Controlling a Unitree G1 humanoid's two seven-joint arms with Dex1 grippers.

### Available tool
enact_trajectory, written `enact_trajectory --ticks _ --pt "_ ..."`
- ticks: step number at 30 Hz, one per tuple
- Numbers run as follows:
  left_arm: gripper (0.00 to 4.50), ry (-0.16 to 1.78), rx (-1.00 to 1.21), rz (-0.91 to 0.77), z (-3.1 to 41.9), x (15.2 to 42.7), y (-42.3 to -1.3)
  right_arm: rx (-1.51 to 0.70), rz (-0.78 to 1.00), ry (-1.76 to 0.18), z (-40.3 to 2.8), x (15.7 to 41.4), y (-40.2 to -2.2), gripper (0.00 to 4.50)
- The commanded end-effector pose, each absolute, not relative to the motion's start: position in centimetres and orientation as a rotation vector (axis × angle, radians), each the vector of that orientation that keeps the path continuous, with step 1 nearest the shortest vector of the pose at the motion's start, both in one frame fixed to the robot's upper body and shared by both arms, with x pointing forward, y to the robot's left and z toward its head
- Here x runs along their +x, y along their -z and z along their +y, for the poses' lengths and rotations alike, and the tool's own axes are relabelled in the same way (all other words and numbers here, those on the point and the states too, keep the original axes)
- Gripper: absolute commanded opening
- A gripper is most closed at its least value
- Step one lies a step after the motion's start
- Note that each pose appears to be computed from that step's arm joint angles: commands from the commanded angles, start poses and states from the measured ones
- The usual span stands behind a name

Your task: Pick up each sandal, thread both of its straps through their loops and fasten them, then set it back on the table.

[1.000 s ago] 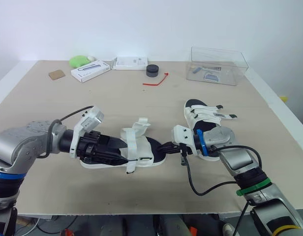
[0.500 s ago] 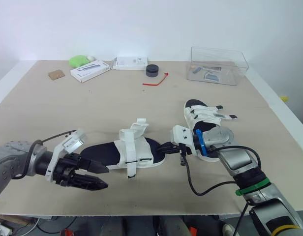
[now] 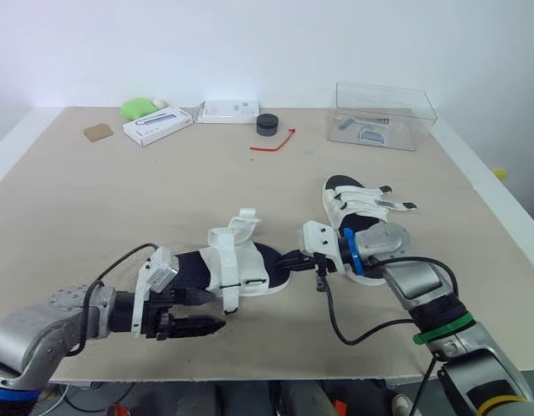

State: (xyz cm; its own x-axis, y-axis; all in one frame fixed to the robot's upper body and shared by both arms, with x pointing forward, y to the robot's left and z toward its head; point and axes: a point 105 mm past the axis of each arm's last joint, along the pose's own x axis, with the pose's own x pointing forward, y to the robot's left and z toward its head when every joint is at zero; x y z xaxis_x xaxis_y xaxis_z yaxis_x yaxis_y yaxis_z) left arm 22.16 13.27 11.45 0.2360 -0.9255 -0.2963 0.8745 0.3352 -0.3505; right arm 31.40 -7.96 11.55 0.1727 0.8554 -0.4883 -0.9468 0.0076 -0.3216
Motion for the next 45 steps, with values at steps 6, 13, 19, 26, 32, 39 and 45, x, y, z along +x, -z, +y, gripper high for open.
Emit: enact_trajectory --ticks 6,13,19,26,32,39,45 --pt "3.52 1.273 -0.117 0.457 11.9 22.5 -11.3 -0.681 0.185 -1.402 -8.3 31.8 -11.6 0.00" --pt "3.52 1.278 -0.156 0.456 10.9 23.5 -11.1 -0.683 0.181 -1.400 -8.2 31.8 -11.7 0.00" --pt "1.75 1.269 -0.189 0.444 11.1 24.3 -11.6 -0.688 0.183 -1.400 -8.3 31.8 -11.7 0.00" --pt "0.03 1.317 -0.221 0.478 11.8 22.5 -11.7 -0.688 0.186 -1.398 -8.3 31.7 -11.7 0.00" --pt "0.03 1.346 -0.224 0.516 11.8 20.2 -11.1 -0.687 0.189 -1.398 -8.4 31.7 -11.7 0.00" --pt "0.03 1.333 -0.224 0.530 11.9 19.3 -10.6 -0.686 0.193 -1.401 -8.4 31.6 -11.6 0.00" --pt "0.03 1.333 -0.139 0.549 12.1 18.9 -9.4 -0.689 0.196 -1.405 -8.5 31.5 -11.5 0.00"
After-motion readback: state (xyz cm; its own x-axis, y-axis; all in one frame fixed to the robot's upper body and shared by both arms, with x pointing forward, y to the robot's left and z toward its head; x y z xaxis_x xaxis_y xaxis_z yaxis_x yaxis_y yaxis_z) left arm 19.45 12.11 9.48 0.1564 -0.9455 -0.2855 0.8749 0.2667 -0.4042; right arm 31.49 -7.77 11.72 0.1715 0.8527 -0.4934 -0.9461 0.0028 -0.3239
